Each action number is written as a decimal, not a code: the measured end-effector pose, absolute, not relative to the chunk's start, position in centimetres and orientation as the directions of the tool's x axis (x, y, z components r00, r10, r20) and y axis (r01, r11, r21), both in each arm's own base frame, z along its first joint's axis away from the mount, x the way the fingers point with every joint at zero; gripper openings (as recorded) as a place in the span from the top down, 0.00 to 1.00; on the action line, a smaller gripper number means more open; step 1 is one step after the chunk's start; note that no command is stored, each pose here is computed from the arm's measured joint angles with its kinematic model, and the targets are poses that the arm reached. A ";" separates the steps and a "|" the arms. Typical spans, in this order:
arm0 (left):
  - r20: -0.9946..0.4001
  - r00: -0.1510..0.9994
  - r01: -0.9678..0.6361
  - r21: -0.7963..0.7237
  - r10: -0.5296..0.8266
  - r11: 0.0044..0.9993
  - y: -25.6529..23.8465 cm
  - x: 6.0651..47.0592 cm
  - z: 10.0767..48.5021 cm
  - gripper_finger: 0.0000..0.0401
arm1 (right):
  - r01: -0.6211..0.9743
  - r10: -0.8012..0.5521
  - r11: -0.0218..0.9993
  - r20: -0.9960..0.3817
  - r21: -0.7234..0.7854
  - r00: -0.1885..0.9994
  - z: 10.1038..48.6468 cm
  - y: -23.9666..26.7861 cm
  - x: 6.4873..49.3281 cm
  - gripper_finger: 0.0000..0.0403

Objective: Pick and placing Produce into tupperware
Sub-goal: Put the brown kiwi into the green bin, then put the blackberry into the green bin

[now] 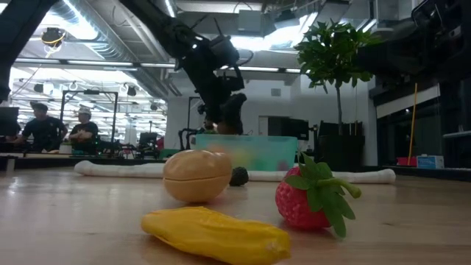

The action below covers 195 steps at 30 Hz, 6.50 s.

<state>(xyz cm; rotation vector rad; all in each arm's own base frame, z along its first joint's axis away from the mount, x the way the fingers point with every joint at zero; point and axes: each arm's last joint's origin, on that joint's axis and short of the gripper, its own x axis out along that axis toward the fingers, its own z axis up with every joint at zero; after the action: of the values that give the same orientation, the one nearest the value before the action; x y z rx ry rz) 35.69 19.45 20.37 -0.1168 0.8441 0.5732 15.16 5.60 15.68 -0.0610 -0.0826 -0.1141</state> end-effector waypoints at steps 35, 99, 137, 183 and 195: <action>-0.747 0.444 -0.582 0.180 0.495 0.793 20.7 35.9 19.1 0.34 | 0.115 -0.110 0.991 0.067 -0.069 0.992 15.5 5.6 15.2 0.68; -0.206 0.978 0.036 0.059 -0.023 0.998 -4.9 16.3 16.2 0.34 | 0.112 -0.113 0.993 -0.469 -0.030 0.876 22.3 10.1 24.2 0.68; -0.301 0.953 0.084 0.150 -0.035 0.985 -4.8 16.1 15.2 0.34 | 0.033 -0.119 0.992 -0.778 -0.125 0.617 15.7 9.7 37.5 0.56; -0.342 0.939 0.096 0.177 -0.030 0.980 -4.7 16.0 14.8 0.34 | 0.067 -0.107 0.994 -0.802 -0.083 0.588 12.0 7.5 39.2 0.57; -0.342 0.939 0.096 0.177 -0.030 0.979 -4.7 16.0 14.8 0.34 | 0.063 -0.090 0.996 -0.810 -0.066 0.579 12.0 7.3 39.1 0.74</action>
<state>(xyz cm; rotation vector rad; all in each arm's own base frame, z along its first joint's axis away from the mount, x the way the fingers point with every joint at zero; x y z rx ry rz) 15.96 -4.73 14.83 0.1935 0.3450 -0.0645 39.14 7.31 11.97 -0.0308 0.9488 -0.0896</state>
